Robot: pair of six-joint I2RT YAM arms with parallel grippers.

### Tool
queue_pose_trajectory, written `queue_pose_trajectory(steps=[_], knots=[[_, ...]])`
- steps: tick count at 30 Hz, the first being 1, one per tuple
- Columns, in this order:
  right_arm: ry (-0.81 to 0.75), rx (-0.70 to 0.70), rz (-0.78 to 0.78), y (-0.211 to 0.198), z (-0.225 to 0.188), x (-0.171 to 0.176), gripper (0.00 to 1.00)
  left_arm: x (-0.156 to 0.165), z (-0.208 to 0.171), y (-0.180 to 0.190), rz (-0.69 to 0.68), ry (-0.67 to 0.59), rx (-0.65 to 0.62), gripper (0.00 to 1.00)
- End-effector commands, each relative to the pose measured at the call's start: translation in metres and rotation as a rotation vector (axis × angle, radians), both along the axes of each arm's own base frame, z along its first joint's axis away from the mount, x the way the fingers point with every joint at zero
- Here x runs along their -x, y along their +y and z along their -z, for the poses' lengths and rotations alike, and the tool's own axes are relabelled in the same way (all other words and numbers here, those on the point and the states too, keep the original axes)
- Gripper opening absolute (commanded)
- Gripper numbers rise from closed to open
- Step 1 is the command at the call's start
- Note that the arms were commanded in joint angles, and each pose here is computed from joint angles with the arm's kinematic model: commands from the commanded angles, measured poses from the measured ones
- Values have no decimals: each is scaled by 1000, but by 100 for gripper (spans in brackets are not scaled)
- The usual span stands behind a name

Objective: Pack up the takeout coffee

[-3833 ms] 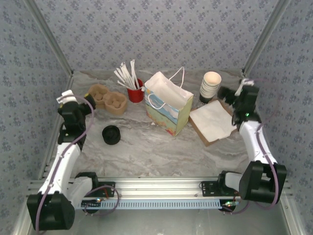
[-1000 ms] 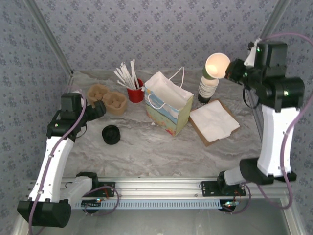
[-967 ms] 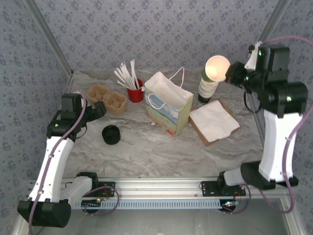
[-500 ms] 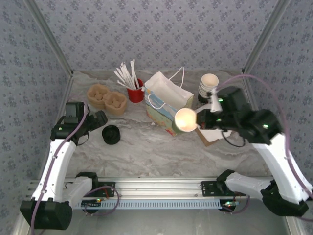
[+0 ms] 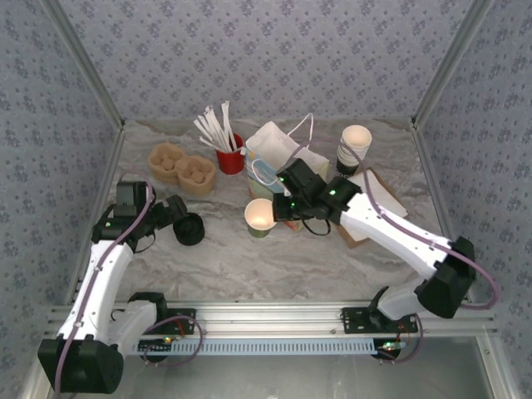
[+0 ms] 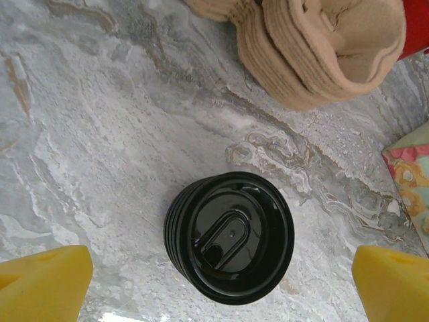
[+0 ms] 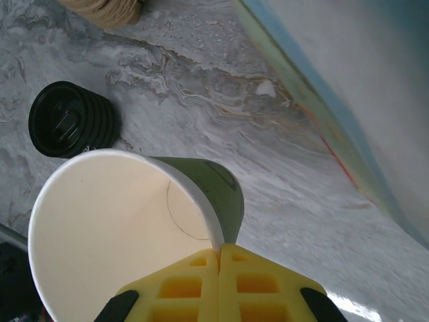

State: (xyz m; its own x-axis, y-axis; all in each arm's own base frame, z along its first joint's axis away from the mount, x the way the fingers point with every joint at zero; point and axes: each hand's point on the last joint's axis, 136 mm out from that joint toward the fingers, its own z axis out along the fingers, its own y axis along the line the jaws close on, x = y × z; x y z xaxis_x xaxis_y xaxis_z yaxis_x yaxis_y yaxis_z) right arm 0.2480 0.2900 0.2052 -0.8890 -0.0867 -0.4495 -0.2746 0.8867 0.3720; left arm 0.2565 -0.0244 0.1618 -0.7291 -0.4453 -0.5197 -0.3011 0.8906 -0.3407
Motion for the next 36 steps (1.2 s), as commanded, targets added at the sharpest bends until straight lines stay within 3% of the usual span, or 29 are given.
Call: queue_pose_trajectory(steps=[1,17,36], knots=[[9,-14,-2,21,17,-8,0,-8,-1,-2,-24,-38,41,99],[107,92,17,20,80,-18,0,-8,16,-2,-32,-3,47,99],[-65,64,27,-14,-25,-80,0,-7,15,-3,-27,-5,54,99]])
